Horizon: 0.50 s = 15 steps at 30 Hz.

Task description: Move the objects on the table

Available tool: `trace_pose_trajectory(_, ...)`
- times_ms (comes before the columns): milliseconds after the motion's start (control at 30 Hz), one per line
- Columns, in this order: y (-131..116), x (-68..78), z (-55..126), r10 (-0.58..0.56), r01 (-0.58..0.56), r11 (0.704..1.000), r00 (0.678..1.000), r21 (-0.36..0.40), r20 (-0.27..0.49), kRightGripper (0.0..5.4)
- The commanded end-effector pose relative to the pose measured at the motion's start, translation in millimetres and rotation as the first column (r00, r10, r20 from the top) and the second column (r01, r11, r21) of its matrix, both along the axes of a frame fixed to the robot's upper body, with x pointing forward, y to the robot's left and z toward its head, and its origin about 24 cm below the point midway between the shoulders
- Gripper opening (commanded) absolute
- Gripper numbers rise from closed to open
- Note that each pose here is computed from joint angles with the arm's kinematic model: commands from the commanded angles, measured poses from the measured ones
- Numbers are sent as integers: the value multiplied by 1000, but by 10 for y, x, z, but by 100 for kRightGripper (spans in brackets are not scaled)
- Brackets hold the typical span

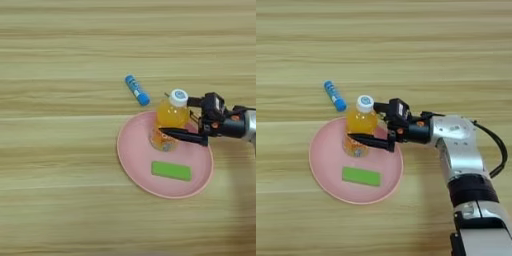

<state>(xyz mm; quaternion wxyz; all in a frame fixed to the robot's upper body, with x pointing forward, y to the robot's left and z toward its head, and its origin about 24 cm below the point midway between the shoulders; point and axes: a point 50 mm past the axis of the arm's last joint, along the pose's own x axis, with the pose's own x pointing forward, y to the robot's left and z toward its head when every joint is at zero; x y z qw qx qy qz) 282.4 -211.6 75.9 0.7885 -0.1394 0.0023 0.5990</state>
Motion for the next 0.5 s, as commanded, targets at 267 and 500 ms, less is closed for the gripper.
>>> trace_pose_trajectory(267, -21, 224, 549, -83, 58, 989, 980, 135, 182, 354)
trace_pose_trajectory(500, -120, 321, 765, -177, 131, 969, 960, 207, 219, 354)
